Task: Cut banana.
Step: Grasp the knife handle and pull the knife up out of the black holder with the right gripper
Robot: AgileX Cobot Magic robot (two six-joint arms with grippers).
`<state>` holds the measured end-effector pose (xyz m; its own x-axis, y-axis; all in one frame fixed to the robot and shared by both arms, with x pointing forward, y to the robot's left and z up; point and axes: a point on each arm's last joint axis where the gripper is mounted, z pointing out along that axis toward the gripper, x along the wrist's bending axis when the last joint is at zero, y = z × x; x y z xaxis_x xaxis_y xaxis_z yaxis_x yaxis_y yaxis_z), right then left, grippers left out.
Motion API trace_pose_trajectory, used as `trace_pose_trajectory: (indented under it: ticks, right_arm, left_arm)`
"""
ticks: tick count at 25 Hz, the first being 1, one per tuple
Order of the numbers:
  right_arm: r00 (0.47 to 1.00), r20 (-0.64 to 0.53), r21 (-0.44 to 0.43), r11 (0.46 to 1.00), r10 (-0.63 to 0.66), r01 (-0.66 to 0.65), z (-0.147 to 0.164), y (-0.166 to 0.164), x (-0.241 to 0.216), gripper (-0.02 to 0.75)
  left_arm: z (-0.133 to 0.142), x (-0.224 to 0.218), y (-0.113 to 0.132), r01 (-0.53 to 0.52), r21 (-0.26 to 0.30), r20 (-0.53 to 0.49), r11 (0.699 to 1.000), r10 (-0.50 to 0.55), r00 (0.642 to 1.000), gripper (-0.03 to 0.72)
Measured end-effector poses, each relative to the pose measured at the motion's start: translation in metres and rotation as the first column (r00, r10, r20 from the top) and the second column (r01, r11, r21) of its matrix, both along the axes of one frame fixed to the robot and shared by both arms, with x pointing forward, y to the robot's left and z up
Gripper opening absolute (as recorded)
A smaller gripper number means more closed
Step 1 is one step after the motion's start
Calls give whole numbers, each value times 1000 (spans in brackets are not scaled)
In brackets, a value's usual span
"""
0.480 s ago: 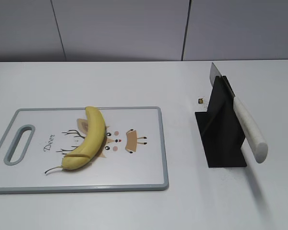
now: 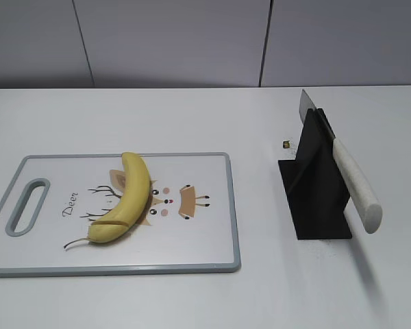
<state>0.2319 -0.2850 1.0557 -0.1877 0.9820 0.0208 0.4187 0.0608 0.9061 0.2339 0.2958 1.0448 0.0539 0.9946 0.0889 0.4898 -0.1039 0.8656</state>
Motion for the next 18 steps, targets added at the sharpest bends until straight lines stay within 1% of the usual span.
trace_pose_trajectory:
  ticks: [18]
  right_arm:
    - [1000, 0, 0, 1000, 0, 0, 0, 0, 0, 582]
  left_arm:
    - [0, 0, 0, 0, 0, 0, 1000, 0, 1000, 533]
